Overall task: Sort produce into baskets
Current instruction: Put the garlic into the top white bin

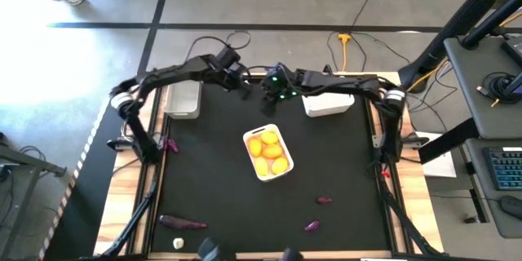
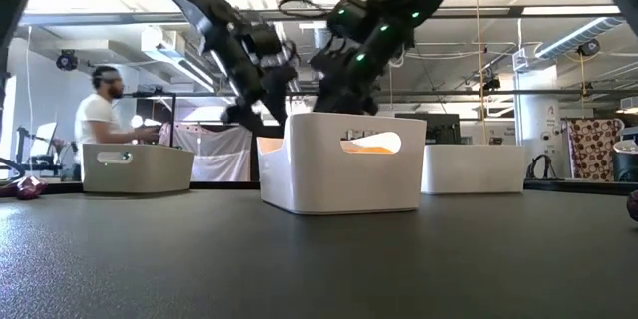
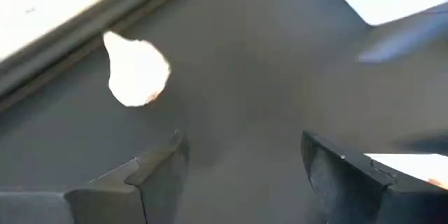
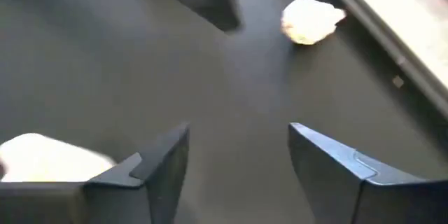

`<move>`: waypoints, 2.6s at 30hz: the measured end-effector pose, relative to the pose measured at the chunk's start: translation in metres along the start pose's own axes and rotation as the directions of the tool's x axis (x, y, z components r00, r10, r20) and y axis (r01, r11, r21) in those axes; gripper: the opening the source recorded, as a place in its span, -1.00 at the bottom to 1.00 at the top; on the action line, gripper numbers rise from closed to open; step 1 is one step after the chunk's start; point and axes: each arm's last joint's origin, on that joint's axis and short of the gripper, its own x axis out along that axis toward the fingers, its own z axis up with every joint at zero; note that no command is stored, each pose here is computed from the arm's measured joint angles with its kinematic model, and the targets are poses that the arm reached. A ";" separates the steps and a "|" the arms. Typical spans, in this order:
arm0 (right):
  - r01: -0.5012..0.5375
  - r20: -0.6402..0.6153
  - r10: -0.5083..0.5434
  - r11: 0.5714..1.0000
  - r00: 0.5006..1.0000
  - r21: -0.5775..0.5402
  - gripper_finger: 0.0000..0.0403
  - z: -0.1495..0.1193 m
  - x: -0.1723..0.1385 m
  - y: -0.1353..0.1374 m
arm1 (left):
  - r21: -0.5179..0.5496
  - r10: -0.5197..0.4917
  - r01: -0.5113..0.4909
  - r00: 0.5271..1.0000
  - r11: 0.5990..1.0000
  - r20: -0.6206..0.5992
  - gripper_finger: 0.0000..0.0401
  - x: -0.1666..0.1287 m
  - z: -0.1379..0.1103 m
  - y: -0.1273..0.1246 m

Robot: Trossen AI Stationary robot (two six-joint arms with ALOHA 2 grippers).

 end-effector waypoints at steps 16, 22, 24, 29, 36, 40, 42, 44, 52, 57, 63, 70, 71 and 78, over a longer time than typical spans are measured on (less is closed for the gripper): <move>0.114 0.054 -0.116 0.993 0.992 0.030 0.50 0.058 0.094 -0.009 | -0.078 0.278 -0.267 0.920 0.961 0.276 0.27 -0.141 -0.027 -0.014; 0.294 0.012 -0.295 0.953 0.955 0.075 0.42 0.067 0.113 -0.018 | -0.126 0.378 -0.357 0.857 0.926 0.350 0.27 -0.164 -0.034 -0.014; 0.349 0.025 -0.354 0.930 0.935 0.114 0.39 0.071 0.117 -0.024 | -0.129 0.384 -0.362 0.854 0.923 0.352 0.27 -0.165 -0.035 -0.014; 0.361 -0.001 -0.368 0.913 0.930 0.190 0.26 0.067 0.127 -0.040 | -0.137 0.364 -0.337 0.870 0.932 0.334 0.27 -0.161 -0.034 -0.014; 0.280 -0.103 -0.261 0.902 0.960 0.328 0.14 0.049 0.146 -0.057 | -0.146 0.335 -0.302 0.874 0.942 0.352 0.27 -0.168 -0.035 -0.015; 0.224 -0.122 -0.193 0.908 0.974 0.355 0.13 0.046 0.148 -0.061 | -0.147 0.339 -0.306 0.860 0.941 0.382 0.27 -0.177 -0.035 -0.013; 0.212 -0.125 -0.179 0.910 0.976 0.355 0.12 0.045 0.149 -0.060 | -0.153 0.338 -0.301 0.852 0.941 0.400 0.27 -0.184 -0.035 -0.014; 0.214 -0.168 -0.164 0.912 0.972 0.351 0.10 0.039 0.152 -0.058 | -0.157 0.331 -0.292 0.842 0.944 0.427 0.27 -0.193 -0.036 -0.015; 0.160 -0.155 -0.110 0.919 0.982 0.361 -0.15 0.040 0.153 -0.056 | -0.141 0.299 -0.265 0.793 0.954 0.531 0.27 -0.230 -0.037 -0.023; 0.155 -0.150 -0.108 0.923 0.983 0.352 -0.37 0.042 0.151 -0.057 | -0.135 0.287 -0.257 0.775 0.957 0.562 0.27 -0.242 -0.039 -0.026; 0.022 -0.158 0.016 0.970 0.987 0.241 -0.30 0.047 0.139 -0.051 | -0.136 0.297 -0.267 0.784 0.954 0.545 0.27 -0.246 -0.043 -0.026; -0.051 -0.204 0.037 0.997 0.978 -0.064 0.08 0.053 0.117 -0.044 | -0.133 0.305 -0.277 0.790 0.952 0.533 0.27 -0.246 -0.045 -0.026; -0.053 -0.197 0.031 0.993 0.980 -0.108 0.13 0.053 0.117 -0.044 | -0.130 0.305 -0.279 0.790 0.951 0.533 0.27 -0.246 -0.045 -0.026; -0.012 -0.001 0.012 0.930 1.000 -0.366 0.46 0.071 0.122 -0.043 | -0.115 0.305 -0.289 0.789 0.950 0.533 0.27 -0.246 -0.045 -0.025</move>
